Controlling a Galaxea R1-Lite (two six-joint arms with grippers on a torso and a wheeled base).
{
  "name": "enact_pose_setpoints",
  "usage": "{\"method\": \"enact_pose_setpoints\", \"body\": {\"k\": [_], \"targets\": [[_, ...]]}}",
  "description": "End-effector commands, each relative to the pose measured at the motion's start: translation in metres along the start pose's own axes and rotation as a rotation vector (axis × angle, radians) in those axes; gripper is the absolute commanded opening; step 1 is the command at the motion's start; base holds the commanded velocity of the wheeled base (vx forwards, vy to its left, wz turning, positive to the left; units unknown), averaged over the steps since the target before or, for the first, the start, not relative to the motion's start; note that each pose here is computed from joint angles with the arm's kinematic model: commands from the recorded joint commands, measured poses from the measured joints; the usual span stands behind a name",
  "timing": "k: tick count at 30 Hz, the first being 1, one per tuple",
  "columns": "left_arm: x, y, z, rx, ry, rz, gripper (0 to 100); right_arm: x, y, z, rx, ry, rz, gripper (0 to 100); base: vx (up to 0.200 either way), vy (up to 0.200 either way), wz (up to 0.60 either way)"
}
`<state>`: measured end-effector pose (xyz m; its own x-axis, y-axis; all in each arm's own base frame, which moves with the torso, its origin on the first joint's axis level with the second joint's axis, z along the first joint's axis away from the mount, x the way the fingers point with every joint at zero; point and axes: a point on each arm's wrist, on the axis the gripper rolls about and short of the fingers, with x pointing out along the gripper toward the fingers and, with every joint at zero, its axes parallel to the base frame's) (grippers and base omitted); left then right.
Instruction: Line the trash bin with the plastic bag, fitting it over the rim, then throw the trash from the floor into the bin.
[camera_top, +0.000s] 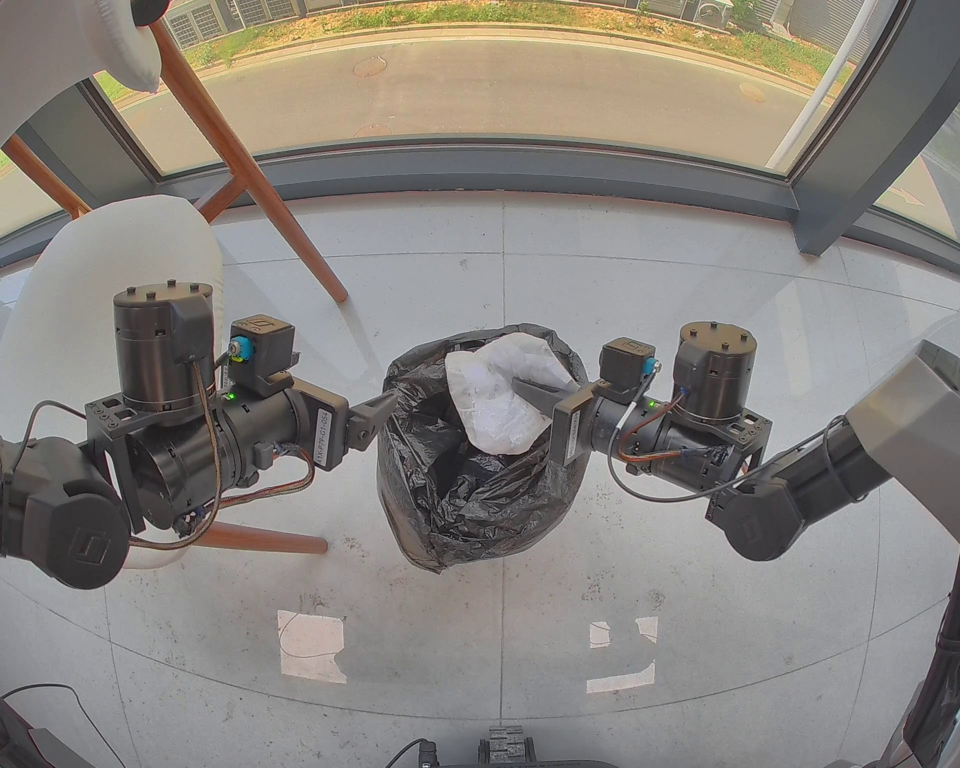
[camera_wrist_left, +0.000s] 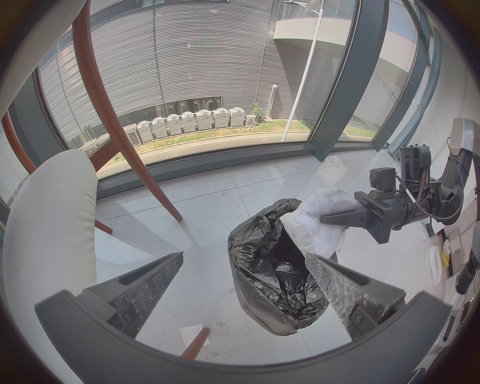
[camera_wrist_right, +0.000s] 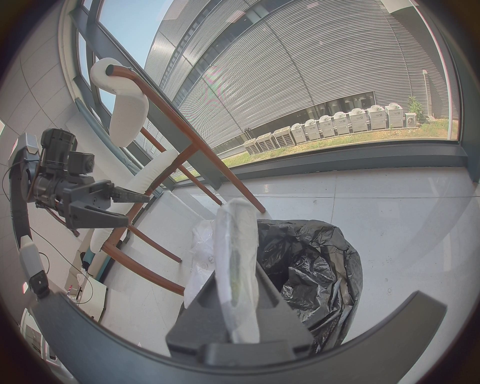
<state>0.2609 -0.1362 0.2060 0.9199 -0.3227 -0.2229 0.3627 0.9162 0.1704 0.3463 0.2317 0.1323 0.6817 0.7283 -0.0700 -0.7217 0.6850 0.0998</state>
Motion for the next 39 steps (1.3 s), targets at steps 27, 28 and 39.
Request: {"method": "enact_pose_setpoints", "body": {"k": [27,28,39], "targets": [[-0.127,0.045,0.008,-0.058,-0.203,0.172,100,-0.21,-0.017,0.077,-0.044,-0.185,-0.357,100,0.0,0.0,0.0],[-0.15,0.055,-0.005,-0.067,-0.208,0.252,100,-0.235,-0.014,0.072,-0.05,-0.19,-0.404,100,0.0,0.0,0.0],[-0.245,0.034,-0.114,-0.121,-0.228,0.458,100,-0.344,0.027,0.008,-0.101,-0.198,-0.685,100,0.0,0.0,0.0]]}}
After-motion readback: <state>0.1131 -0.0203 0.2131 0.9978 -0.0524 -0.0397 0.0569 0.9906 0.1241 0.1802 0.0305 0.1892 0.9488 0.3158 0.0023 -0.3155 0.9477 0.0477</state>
